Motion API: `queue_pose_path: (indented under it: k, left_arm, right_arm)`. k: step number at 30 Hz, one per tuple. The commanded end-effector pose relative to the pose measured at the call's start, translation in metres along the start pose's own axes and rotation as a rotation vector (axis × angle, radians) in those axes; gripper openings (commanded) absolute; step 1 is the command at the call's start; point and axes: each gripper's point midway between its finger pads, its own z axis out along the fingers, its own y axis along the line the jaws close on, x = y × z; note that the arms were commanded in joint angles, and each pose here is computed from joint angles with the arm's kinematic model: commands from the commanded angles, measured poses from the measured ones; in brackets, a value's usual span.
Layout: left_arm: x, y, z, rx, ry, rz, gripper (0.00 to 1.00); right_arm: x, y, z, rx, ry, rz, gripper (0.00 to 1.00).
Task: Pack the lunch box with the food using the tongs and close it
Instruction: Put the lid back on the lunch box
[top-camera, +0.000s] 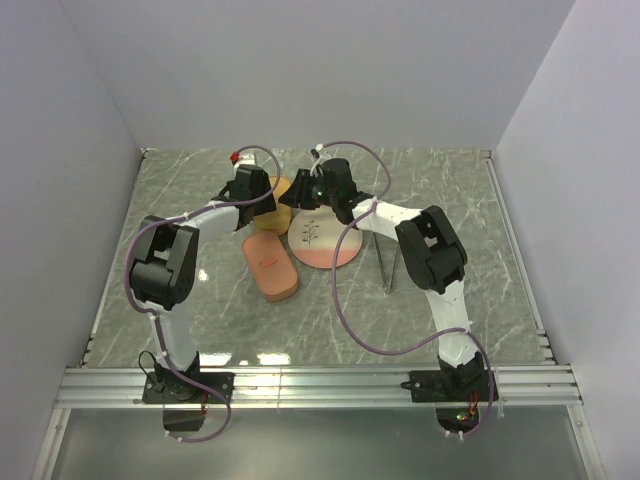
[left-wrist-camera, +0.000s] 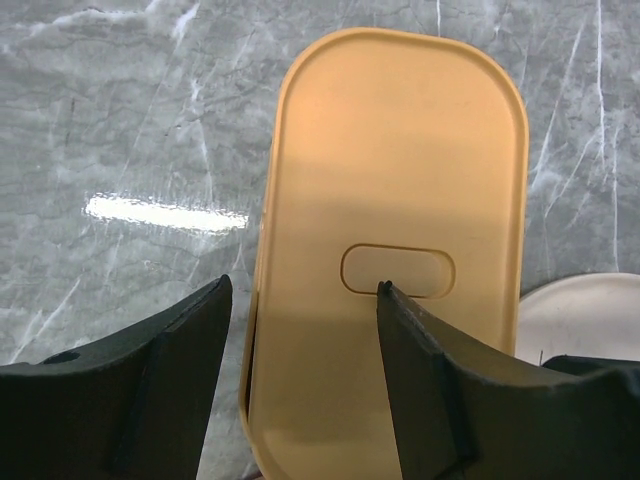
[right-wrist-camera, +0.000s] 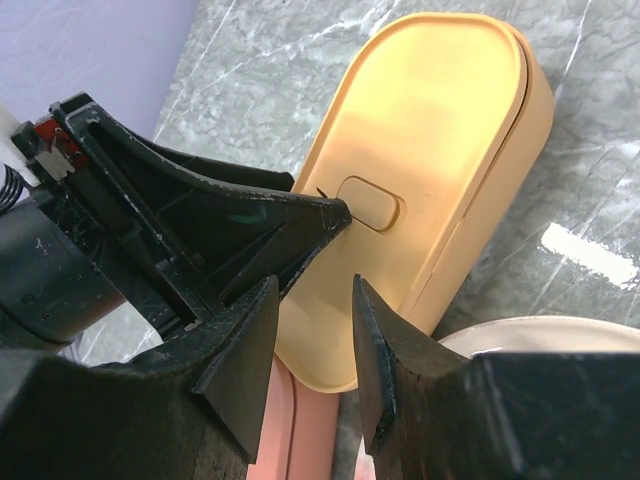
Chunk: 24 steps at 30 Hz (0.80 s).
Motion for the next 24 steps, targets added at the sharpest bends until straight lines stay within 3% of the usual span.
queue_pose_path:
  k: [1,12,24]
  left_arm:
    - [-0.004,0.006,-0.006,-0.041,-0.016,0.019,0.66]
    - [-0.021,0.015,-0.018,-0.071,-0.112,-0.013,0.66]
    - [-0.020,0.021,-0.019,-0.105,-0.099,-0.003,0.64]
  right_arm:
    - [-0.027,0.016,-0.007,-0.048,-0.057,-0.039,0.43]
    - [-0.024,0.011,-0.026,-0.002,-0.087,-0.077,0.43]
    - [-0.027,0.011,-0.042,0.039,-0.106,-0.104,0.43]
